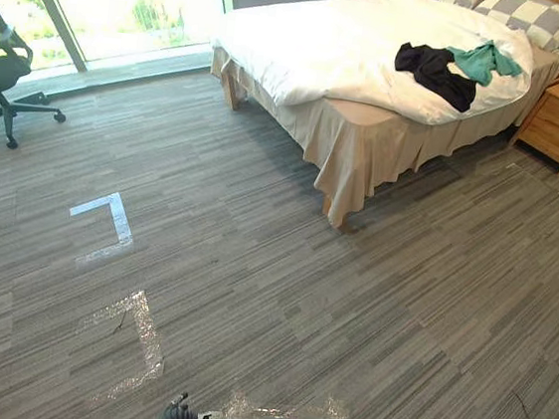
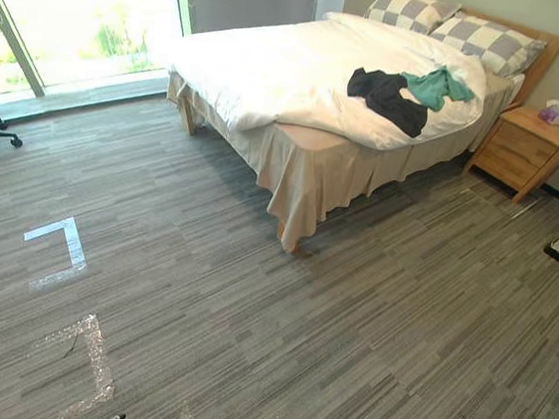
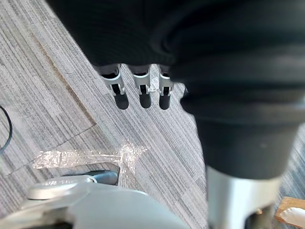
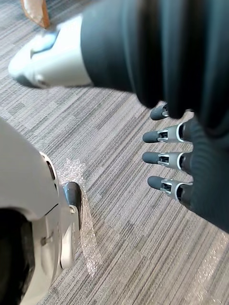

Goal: Tidy the bed and pick cloth on bed and put in laundry

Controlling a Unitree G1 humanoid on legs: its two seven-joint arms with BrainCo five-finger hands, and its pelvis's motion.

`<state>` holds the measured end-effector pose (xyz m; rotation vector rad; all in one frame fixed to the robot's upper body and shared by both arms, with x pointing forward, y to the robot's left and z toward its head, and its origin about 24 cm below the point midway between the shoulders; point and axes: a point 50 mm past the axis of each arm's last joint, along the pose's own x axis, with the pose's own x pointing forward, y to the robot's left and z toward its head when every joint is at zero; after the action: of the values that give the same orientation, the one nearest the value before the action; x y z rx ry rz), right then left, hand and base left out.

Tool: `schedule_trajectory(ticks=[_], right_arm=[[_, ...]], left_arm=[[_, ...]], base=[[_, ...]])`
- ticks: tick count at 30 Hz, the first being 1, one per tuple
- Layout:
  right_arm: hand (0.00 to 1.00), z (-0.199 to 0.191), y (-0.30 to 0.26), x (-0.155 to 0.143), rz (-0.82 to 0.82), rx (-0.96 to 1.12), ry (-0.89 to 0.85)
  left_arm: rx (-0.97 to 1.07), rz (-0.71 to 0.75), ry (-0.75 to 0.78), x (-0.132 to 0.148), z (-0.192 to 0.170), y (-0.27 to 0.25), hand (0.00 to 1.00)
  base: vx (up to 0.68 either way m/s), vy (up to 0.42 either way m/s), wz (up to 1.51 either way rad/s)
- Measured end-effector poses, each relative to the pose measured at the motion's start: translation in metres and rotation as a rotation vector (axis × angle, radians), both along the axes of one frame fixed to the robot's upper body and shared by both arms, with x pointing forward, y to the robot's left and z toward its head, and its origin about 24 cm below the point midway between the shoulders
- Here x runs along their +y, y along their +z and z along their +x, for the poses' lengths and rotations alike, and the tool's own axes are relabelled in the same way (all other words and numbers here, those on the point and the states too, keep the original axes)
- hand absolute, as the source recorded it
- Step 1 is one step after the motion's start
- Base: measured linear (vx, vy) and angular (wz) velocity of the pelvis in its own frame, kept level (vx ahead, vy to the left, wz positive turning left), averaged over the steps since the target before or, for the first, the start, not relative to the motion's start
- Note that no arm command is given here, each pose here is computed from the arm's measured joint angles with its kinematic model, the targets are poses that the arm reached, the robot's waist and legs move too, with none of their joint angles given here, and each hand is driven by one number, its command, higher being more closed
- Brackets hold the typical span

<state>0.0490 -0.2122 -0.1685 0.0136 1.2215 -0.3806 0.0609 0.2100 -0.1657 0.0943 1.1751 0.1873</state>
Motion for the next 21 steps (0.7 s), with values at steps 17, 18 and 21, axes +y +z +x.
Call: schedule_trajectory(ticks=[17,18,21], right_arm=[[0.0,0.0106,0.0011,0.0006,0.002,-0.024,0.006],[0.0,0.0104,0.001,0.0006,0.002,-0.022,0.006],[0.0,0.0108,0.0008,0.0008,0.003,-0.021,0.006]], left_arm=[[0.004,0.002,-0.007,0.0005,0.0037,-0.0005,0.0],[0.004,0.003,-0.009,0.0004,0.0038,-0.0005,0.0],[-0.002,0.004,-0.014,0.0007,0.0069,0.0001,0.0]], base=[[-0.01,-0.009,-0.03],[-0.04,-0.016,-0.04],[-0.02,-0.009,-0.1]])
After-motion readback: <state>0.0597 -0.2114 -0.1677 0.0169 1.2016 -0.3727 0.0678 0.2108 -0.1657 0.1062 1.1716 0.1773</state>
